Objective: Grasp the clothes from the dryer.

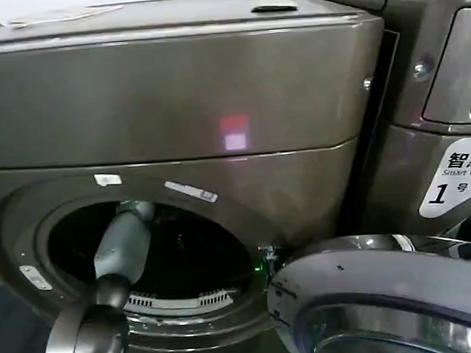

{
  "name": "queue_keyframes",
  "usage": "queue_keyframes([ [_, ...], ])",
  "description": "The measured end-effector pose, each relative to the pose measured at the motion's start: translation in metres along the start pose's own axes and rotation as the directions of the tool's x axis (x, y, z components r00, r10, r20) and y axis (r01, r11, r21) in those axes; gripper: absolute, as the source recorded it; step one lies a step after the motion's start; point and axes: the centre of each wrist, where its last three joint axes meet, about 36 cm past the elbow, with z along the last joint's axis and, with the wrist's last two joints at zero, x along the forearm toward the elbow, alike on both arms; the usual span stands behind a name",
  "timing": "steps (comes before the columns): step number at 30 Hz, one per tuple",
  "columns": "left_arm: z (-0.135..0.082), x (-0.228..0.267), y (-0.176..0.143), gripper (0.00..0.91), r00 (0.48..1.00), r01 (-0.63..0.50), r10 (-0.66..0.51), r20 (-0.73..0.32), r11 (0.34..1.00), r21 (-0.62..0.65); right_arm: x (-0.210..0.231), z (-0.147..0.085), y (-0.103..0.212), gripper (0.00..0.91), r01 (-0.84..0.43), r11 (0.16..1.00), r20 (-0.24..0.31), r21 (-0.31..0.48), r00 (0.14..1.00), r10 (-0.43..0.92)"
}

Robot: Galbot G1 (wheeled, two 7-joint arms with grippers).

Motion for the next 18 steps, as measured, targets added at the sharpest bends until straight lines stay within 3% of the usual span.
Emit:
queue_keyframes([
  [18, -0.016, 0.015, 0.008, 0.0, 0.999, 0.02, -0.02, -0.025, 1.0, -0.021, 0.001, 0.0, 0.01, 0.907, 0.019, 0.999, -0.009, -0.036, 1.0, -0.019],
])
